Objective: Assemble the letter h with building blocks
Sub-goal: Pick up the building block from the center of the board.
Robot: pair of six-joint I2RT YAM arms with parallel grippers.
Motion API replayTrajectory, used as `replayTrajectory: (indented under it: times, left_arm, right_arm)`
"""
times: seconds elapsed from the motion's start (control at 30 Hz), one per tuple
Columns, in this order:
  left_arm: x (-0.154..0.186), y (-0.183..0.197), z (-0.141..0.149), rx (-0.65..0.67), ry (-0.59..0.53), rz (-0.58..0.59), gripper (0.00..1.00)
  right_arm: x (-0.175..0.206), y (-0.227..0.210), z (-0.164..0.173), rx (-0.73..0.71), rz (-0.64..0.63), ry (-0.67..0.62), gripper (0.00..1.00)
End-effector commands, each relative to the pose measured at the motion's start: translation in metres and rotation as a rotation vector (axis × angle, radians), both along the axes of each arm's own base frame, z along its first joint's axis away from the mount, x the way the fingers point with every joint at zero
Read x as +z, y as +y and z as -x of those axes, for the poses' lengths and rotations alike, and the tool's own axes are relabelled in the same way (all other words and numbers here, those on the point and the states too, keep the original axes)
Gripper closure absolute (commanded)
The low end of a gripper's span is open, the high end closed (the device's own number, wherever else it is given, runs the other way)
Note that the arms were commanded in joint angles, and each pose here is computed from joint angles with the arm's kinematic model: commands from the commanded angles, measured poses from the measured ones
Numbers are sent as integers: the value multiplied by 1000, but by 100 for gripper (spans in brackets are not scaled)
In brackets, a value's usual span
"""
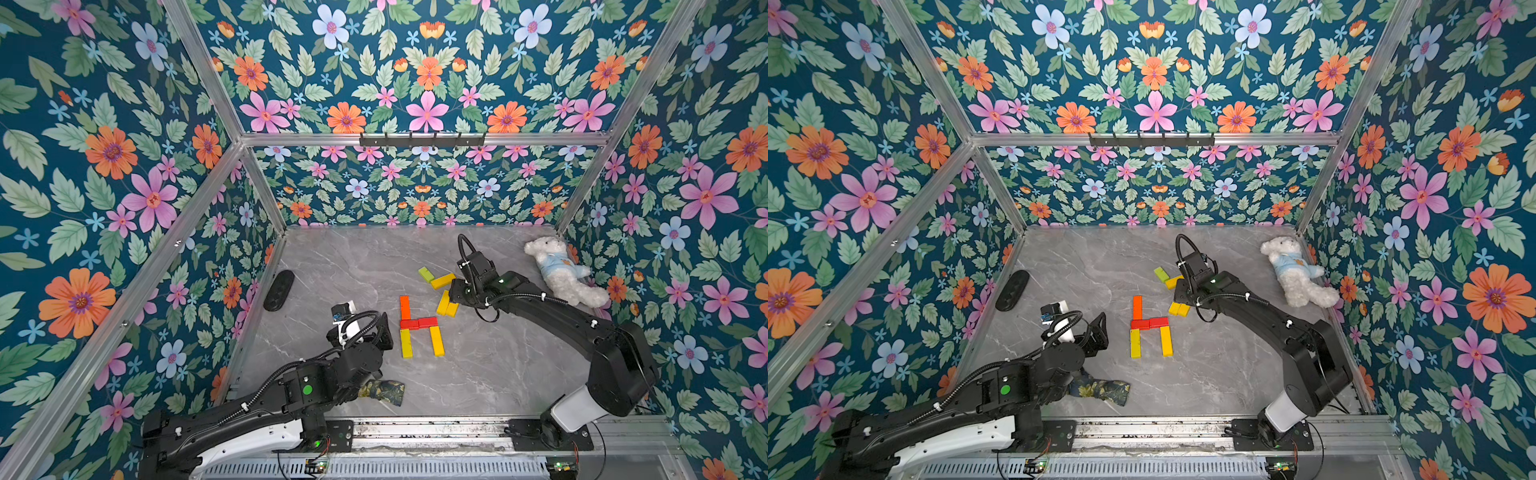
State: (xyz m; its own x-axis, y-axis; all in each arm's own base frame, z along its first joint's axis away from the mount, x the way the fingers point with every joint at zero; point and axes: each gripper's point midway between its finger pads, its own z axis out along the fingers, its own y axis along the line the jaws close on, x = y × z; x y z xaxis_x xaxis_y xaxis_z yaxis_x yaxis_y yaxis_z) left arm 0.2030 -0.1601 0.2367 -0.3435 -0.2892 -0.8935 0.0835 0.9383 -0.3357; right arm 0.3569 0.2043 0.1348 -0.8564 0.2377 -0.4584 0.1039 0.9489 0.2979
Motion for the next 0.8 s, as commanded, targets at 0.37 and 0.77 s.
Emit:
replayTrajectory:
  times: [0.37,0.77]
  left_arm:
    - [-1,3,1,6,17,10,1]
    - [1,2,1,1,5,0,1]
  right_arm:
    - [-64,23,-16,-70,-21,148,48]
    - [-90,14,-5,-105,2,164,50]
